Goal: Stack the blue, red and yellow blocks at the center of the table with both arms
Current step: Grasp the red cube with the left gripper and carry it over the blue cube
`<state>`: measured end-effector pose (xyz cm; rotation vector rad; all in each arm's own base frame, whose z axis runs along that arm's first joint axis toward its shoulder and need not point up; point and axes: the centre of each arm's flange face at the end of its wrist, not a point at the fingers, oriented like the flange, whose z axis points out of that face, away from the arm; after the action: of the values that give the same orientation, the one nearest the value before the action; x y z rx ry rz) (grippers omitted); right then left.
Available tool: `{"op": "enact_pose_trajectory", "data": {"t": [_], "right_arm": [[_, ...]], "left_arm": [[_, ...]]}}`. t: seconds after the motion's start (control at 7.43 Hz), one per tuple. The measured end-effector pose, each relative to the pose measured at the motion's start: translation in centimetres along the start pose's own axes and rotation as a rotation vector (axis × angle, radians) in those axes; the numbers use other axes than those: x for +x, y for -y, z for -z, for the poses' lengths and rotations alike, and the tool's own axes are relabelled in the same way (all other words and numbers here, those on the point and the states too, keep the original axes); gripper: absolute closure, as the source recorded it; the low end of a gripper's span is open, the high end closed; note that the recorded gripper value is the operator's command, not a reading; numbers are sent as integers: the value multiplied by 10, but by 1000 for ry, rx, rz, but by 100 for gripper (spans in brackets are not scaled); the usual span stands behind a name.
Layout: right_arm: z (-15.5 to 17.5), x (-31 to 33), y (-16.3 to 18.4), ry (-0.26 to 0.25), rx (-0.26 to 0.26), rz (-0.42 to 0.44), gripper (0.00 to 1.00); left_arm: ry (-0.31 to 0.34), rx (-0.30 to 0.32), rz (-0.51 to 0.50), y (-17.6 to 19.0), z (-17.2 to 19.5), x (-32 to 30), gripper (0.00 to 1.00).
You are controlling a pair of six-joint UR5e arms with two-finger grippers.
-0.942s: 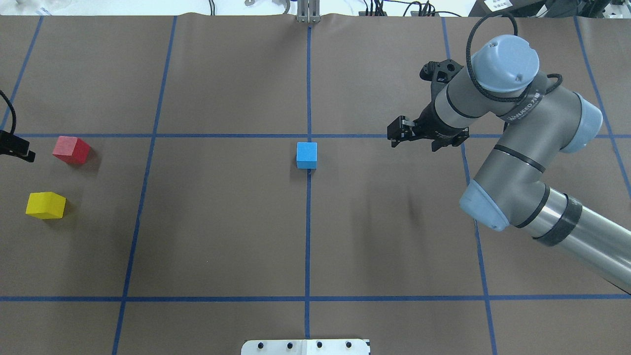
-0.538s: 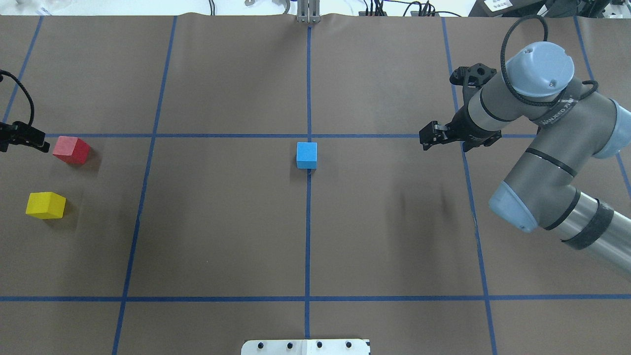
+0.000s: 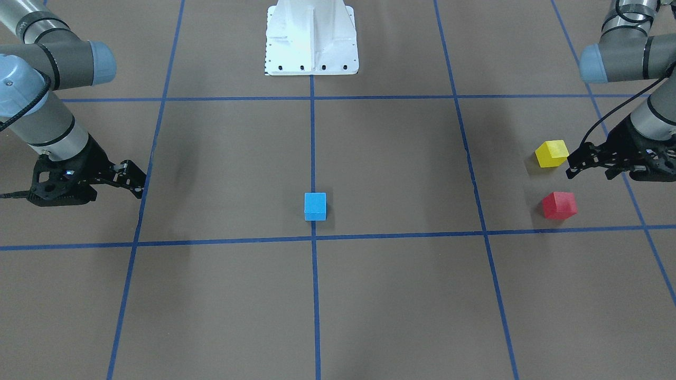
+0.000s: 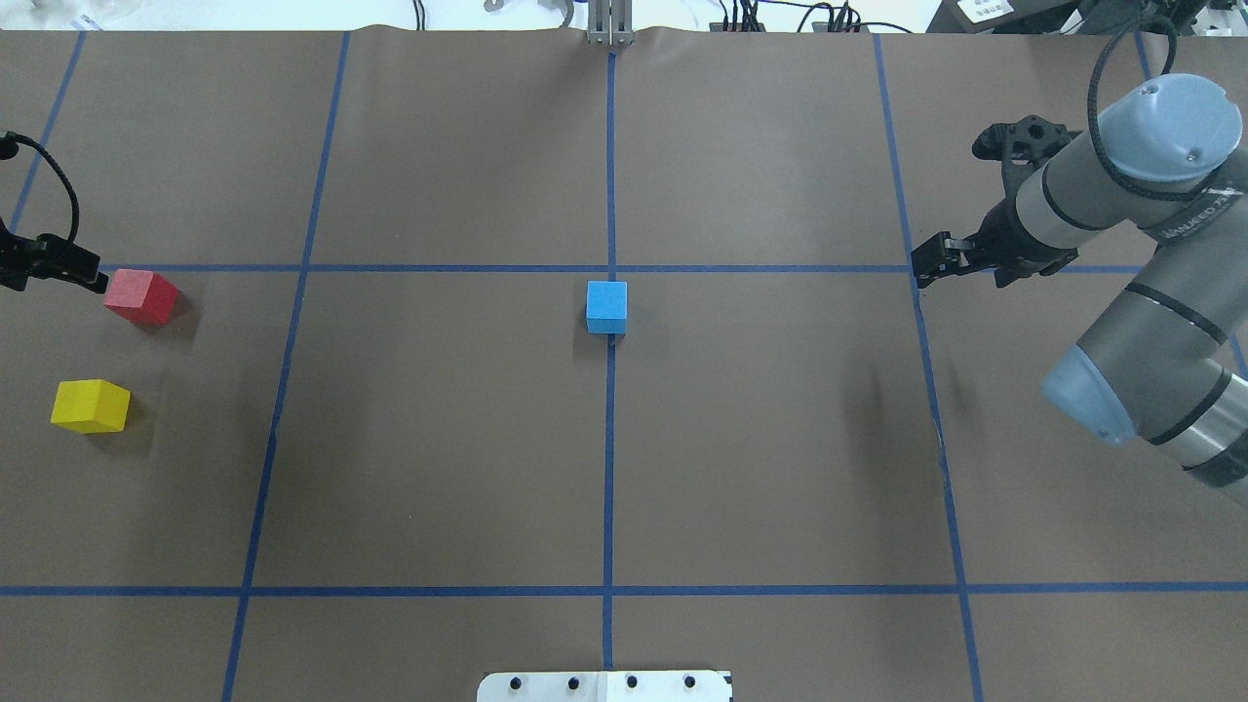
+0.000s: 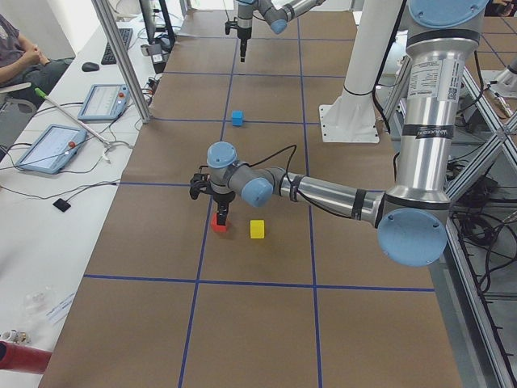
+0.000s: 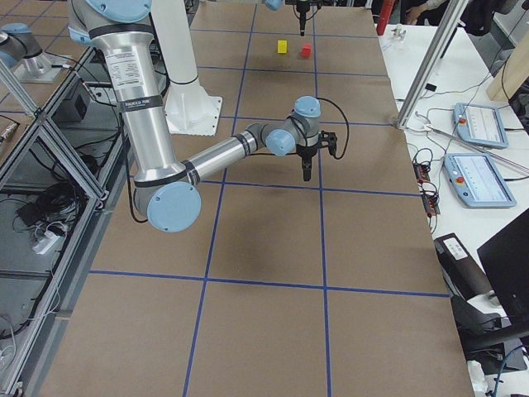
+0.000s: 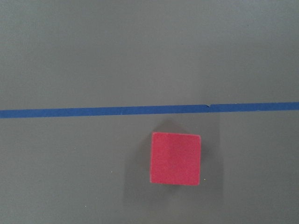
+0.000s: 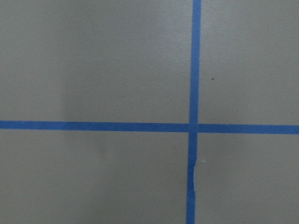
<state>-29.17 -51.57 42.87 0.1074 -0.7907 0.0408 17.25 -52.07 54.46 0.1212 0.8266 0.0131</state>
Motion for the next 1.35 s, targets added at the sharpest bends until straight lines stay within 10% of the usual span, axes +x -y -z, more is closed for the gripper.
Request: {"op": "enact_pose_trajectory", "data": {"t": [0.67, 0.81, 0.94, 1.35], "right_arm": [[-9, 80, -36, 71, 7, 10, 1], [-10, 82, -37, 71, 7, 9, 1], [-11, 83, -37, 71, 6, 8, 1], [-11, 83, -37, 71, 7, 8, 1]], "left_arm": [[-13, 24, -86, 15, -69, 6, 3], [1, 21, -98, 12, -78, 11, 34], [7, 19, -104, 11, -83, 14, 95], [0, 23, -111, 20, -83, 29, 100]]}}
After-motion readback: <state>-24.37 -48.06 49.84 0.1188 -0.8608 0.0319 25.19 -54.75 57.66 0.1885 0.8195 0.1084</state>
